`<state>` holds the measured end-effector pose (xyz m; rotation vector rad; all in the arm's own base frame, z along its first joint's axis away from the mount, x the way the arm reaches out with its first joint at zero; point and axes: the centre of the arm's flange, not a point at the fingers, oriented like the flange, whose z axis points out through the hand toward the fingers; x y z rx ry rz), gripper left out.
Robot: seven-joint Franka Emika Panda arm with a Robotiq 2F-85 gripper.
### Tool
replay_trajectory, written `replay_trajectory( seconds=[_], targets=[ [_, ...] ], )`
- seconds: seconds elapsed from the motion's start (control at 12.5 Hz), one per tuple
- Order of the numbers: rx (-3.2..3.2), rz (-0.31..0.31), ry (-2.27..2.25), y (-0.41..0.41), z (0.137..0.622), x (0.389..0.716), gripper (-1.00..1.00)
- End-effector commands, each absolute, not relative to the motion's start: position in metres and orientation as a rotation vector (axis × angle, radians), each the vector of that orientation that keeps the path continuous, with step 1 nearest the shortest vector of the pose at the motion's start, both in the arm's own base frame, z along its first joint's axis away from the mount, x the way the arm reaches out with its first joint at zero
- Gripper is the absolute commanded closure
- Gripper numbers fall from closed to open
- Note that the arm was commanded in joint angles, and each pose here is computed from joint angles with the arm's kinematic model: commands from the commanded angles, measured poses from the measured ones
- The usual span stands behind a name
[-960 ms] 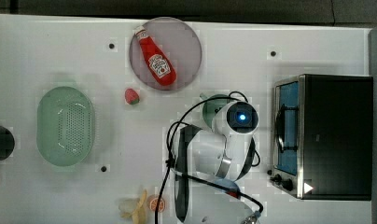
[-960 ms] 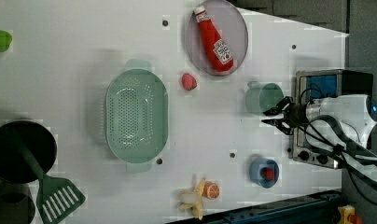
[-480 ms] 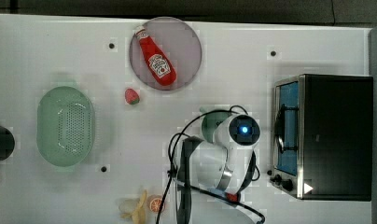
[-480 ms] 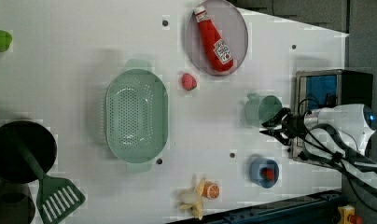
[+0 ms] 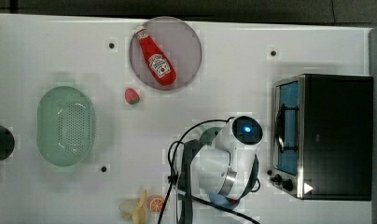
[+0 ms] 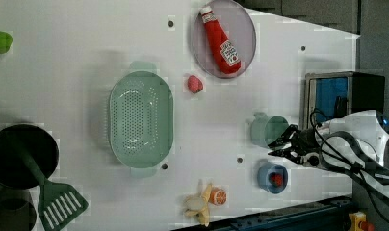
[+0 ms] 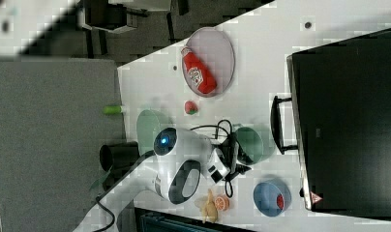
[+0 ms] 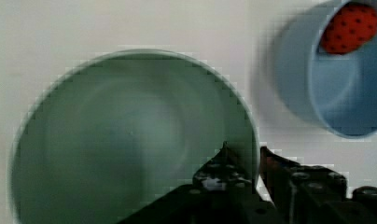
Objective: Drag mug backwards.
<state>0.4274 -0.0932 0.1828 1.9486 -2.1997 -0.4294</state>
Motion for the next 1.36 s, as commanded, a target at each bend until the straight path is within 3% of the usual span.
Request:
replay_trajectory(
  seconds=[0.08,0.4,0.64,0.8,1.12,1.2,1.36],
  targets=[
    [1.894,-0.437,-2.232,-0.118,0.191,0.416,0.59],
    [1.91,-0.444,-2.186,-0.115,0.19,0.413,-0.29],
    [2.002,-0.472,-2.126,-0.108,0.233,0.432,-0.97],
    [2.285,-0.39,-1.972,-0.101,0.294,0.462,-1.0],
    [2.814,-0.073,-1.483,-0.072,0.442,0.515,-1.0],
    [2.85,-0.032,-1.438,-0.064,0.475,0.52,-1.0],
    [2.867,-0.052,-1.389,-0.051,0.533,0.516,-1.0]
  ],
)
